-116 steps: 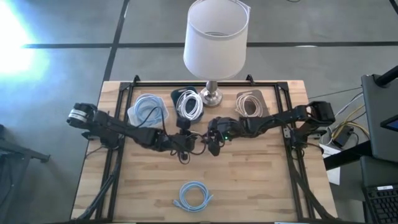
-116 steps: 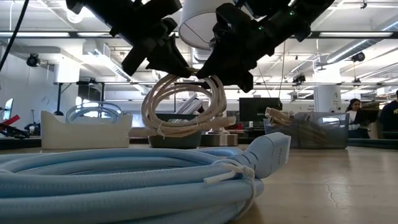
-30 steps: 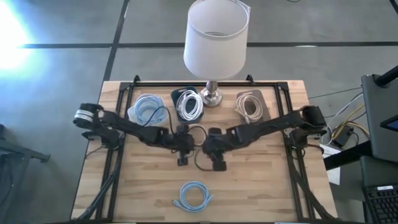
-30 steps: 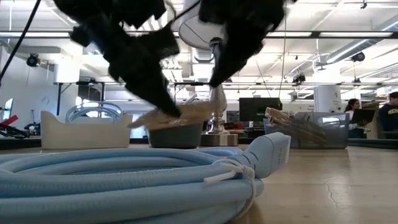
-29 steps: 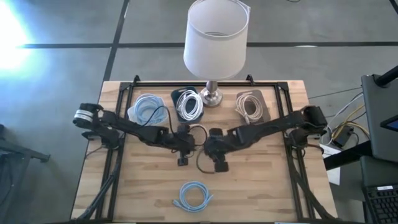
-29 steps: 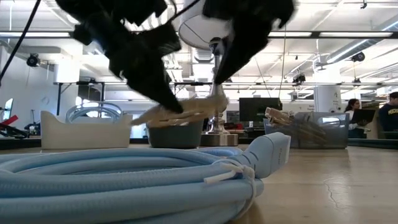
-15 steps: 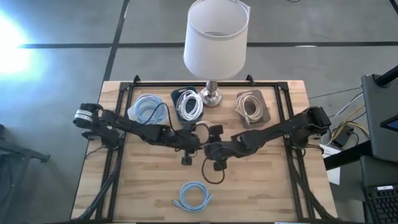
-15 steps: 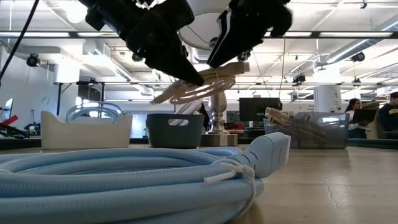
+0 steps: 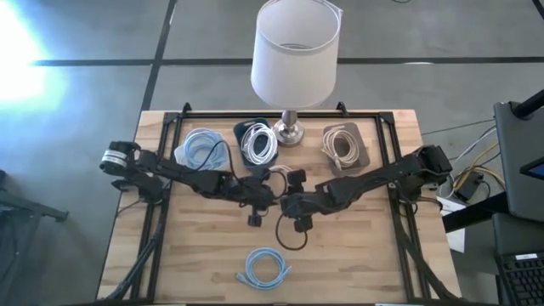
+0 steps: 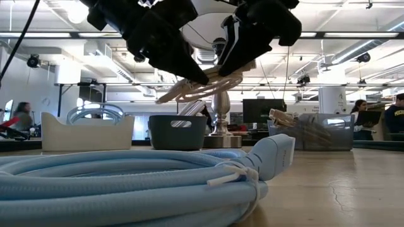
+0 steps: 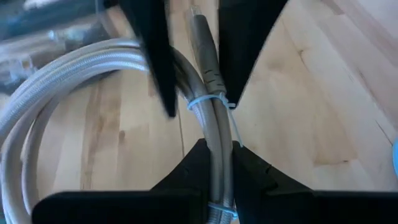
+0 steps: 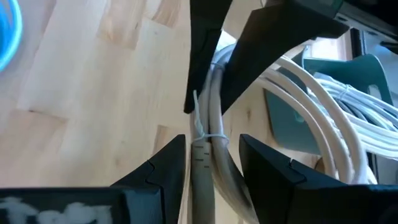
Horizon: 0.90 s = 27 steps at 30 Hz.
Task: Pick & Place USB Port
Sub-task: Put the brown charger cable into the black bin
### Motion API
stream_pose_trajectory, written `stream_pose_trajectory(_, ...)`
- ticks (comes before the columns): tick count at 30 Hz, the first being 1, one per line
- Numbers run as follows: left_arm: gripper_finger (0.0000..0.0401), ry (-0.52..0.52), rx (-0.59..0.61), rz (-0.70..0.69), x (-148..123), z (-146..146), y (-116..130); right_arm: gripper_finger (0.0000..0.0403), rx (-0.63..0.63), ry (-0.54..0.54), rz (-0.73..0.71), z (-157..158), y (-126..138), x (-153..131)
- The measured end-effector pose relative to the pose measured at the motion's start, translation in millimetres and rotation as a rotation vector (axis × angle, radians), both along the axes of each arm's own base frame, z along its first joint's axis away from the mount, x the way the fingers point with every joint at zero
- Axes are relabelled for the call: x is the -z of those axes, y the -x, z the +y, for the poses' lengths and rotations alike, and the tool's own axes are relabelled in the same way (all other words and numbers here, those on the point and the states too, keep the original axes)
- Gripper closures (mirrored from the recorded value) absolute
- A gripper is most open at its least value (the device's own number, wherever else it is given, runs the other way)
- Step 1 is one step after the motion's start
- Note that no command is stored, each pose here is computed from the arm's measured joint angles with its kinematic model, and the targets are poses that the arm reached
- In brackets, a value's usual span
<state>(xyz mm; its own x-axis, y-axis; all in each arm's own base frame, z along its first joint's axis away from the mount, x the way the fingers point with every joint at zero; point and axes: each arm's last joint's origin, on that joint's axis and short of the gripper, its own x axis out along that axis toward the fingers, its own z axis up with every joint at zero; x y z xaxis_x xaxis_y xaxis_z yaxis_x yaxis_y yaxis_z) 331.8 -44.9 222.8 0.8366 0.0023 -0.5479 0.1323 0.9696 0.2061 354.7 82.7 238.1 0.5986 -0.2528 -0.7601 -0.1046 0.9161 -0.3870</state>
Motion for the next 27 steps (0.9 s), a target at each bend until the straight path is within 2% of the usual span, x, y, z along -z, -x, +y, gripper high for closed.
stream_pose_trajectory(7,0.0357,-0.052,0.058,-0.044,-3.7,-4.0,-1.7,0.0261,-0.001,-0.002,0.002,-2.0,-0.4,0.0)
stream_pose_trajectory(12,0.0354,-0.052,0.064,-0.051,-4.4,-4.3,-2.0,0.0294,0.022,-0.057,0.009,-1.9,0.5,1.1)
stream_pose_trajectory(18,0.032,-0.049,0.07,-0.076,-6.6,-5.1,-3.1,0.0354,0.024,-0.123,0.038,-1.2,2.6,4.0)
stream_pose_trajectory(24,0.0284,-0.046,0.069,-0.078,-7.7,-5.6,-3.0,0.0355,0.095,-0.166,0.045,-1.8,4.0,7.1)
stream_pose_trajectory(27,0.0271,-0.044,0.068,-0.085,-8.2,-5.7,-3.3,0.0355,0.174,-0.207,0.074,-2.7,8.3,9.8)
